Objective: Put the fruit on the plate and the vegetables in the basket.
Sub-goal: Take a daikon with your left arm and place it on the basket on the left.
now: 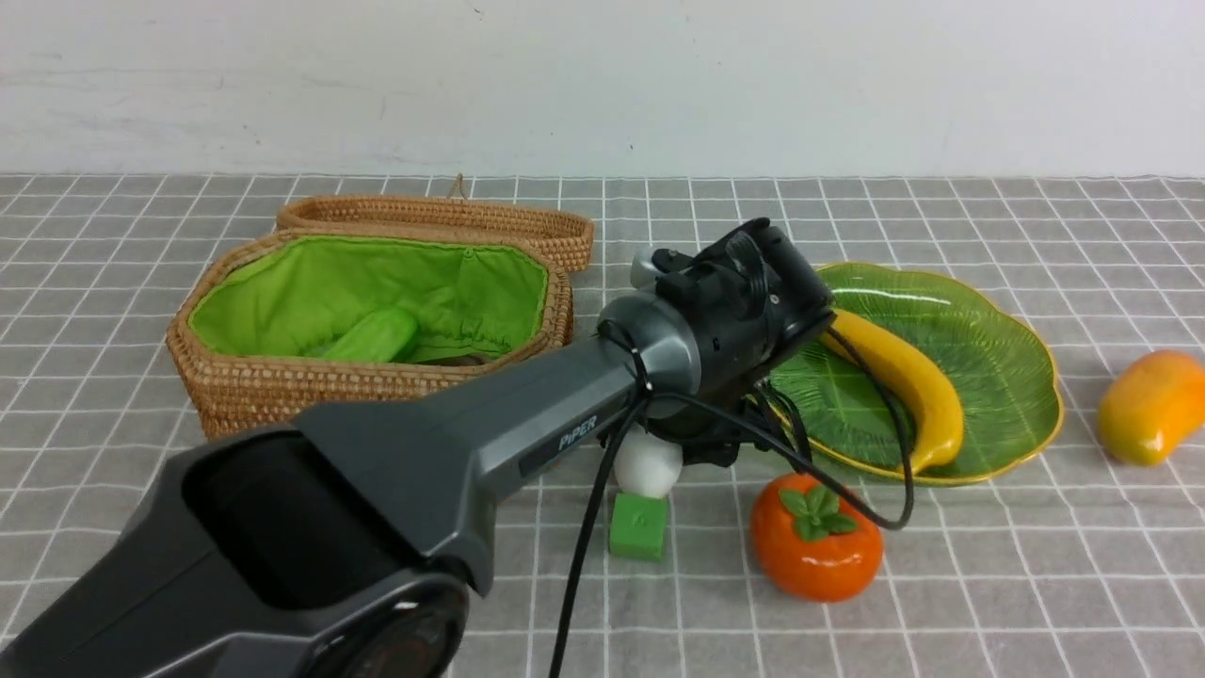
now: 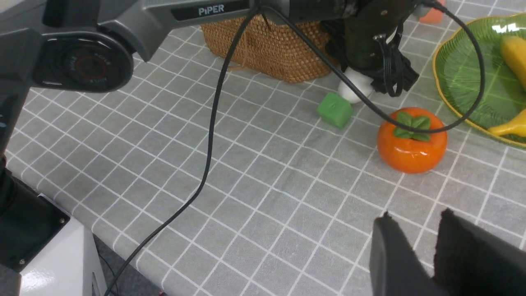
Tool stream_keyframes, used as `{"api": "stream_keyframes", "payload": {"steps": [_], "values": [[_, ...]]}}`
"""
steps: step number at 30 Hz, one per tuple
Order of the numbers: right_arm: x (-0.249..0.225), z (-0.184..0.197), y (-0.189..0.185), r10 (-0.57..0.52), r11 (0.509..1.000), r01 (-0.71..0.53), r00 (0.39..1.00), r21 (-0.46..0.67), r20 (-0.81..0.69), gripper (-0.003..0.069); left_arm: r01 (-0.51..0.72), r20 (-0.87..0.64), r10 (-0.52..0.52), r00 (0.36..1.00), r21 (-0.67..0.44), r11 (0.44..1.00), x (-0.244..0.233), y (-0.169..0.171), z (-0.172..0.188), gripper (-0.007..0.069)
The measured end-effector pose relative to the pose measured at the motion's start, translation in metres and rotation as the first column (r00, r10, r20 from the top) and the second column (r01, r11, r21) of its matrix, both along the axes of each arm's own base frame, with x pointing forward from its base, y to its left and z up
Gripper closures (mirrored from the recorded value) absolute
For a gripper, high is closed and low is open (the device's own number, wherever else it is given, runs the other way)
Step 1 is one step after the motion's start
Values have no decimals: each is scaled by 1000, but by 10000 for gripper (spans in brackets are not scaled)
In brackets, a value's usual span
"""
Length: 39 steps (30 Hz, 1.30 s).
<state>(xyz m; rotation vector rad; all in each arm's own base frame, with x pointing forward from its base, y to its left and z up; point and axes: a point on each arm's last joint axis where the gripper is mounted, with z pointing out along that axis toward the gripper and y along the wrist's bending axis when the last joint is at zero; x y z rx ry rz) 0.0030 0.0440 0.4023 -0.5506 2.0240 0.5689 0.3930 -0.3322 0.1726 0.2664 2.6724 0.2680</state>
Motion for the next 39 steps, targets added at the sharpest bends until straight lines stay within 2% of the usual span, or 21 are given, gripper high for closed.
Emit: {"api": "stream_keyframes", "payload": {"steps": [4,6,7,14,16,17,18,20,22,23,25,26,27,28,30,31,32,33,35,37,39], "values": [[-1,0,0,1,1000,-1,1000,0,1,482,10,-13,-10,1000,6,1000,1,-1,-7,91],[-1,0,0,1,1000,-1,1000,0,2,482,15,-14,-15,1000,5,1000,1,-2,-6,119],[-2,0,0,1,1000,-1,1000,0,3,481,14,-13,-14,1000,2,1000,1,-2,-6,157],[-2,0,0,1,1000,-1,1000,-1,2,477,8,-6,-8,1000,-37,999,1,-4,10,159],[-1,0,0,0,1000,0,1000,0,4,477,46,7,-46,999,-95,994,-6,-8,39,159],[-1,0,0,0,1000,0,1000,0,4,477,53,5,-52,999,-97,994,-6,-8,39,159],[-1,1,0,-4,1000,4,1000,6,14,477,117,38,-113,993,-140,983,-18,-12,73,159],[0,2,0,-9,1000,9,1000,11,23,477,196,81,-185,979,-155,968,-31,-13,105,159],[2,5,-1,-25,999,23,998,29,54,475,326,159,-300,941,-171,930,-56,-8,159,159],[2,5,-1,-25,999,23,998,29,54,475,328,168,-300,939,-176,928,-57,-6,164,159],[4,8,-1,-41,998,38,995,48,85,473,454,245,-415,876,-135,881,-80,19,217,159],[4,8,-1,-41,998,38,995,48,85,473,461,249,-422,872,-127,878,-81,23,220,159],[5,9,-1,-48,998,42,994,56,98,471,532,260,-504,824,-46,846,-86,43,236,159],[5,9,-1,-50,997,45,993,59,102,470,555,269,-532,803,-13,832,-90,55,246,159],[5,10,-1,-55,997,48,992,64,111,469,623,228,-634,739,125,772,-90,92,256,159],[5,11,-1,-57,997,50,992,66,114,469,644,179,-671,719,192,741,-85,114,255,159],[6,11,-1,-57,997,50,992,67,115,469,653,170,-683,710,202,729,-86,115,254,159],[6,11,-1,-58,996,50,992,67,116,469,677,101,-715,692,255,691,-79,133,246,159],[6,11,-1,-58,996,51,991,68,117,469,699,2,-734,680,300,649,-67,158,231,159],[6,11,-1,-58,996,51,991,68,117,468,745,-161,-740,653,311,590,-50,186,197,159],[6,11,-1,-58,996,51,991,68,117,467,756,-215,-732,647,303,580,-40,198,179,159]]}}
